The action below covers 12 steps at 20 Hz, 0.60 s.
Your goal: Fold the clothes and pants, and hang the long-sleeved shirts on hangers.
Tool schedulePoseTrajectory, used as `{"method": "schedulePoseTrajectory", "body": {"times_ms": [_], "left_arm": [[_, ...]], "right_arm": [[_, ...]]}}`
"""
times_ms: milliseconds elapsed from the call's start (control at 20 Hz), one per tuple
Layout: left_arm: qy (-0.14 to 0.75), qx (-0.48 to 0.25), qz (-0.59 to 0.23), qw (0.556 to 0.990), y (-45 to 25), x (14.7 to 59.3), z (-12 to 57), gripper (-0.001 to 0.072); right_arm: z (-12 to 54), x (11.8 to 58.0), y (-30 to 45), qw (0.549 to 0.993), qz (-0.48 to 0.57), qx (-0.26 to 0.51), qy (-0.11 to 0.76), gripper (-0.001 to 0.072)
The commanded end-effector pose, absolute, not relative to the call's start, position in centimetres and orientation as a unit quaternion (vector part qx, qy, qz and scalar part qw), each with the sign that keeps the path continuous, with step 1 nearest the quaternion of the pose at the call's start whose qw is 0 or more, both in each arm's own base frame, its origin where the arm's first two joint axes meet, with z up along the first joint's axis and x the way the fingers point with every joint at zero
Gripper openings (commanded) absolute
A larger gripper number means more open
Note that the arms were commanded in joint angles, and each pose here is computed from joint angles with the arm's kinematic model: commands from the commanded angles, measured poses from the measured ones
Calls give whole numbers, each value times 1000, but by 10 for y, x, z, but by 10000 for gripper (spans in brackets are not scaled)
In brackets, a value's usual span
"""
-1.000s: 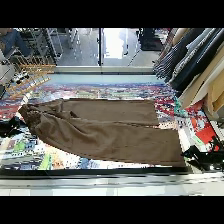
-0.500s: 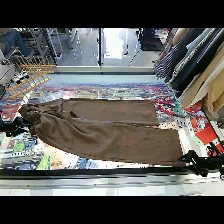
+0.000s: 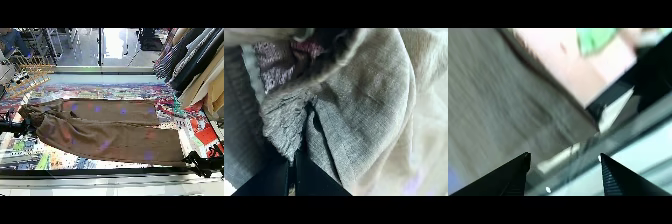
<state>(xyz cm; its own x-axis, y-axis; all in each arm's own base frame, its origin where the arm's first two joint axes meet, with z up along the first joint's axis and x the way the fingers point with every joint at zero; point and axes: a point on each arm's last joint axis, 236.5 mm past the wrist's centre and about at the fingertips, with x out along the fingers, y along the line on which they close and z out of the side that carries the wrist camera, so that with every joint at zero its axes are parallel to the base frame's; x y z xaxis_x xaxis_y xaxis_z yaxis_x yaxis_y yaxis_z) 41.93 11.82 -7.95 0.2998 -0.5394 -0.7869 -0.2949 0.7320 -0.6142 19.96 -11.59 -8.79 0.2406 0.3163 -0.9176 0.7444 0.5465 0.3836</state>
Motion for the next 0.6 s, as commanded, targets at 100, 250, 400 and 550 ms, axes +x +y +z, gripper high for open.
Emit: {"method": "schedulePoseTrajectory", "body": {"times_ms": [100,250,400,550], "left_arm": [[594,-367,-102,708,117,405,-68,10],[588,-363,-100,716,120,405,-58,10],[581,-358,-98,724,122,404,-47,10],[580,-356,-105,725,122,397,-31,7]], "right_arm": [[-102,202,-122,645,-169,449,595,527],[-111,199,-121,637,-165,446,606,520],[-118,209,-117,640,-157,449,604,287],[-110,252,-111,675,-143,454,564,16]]}}
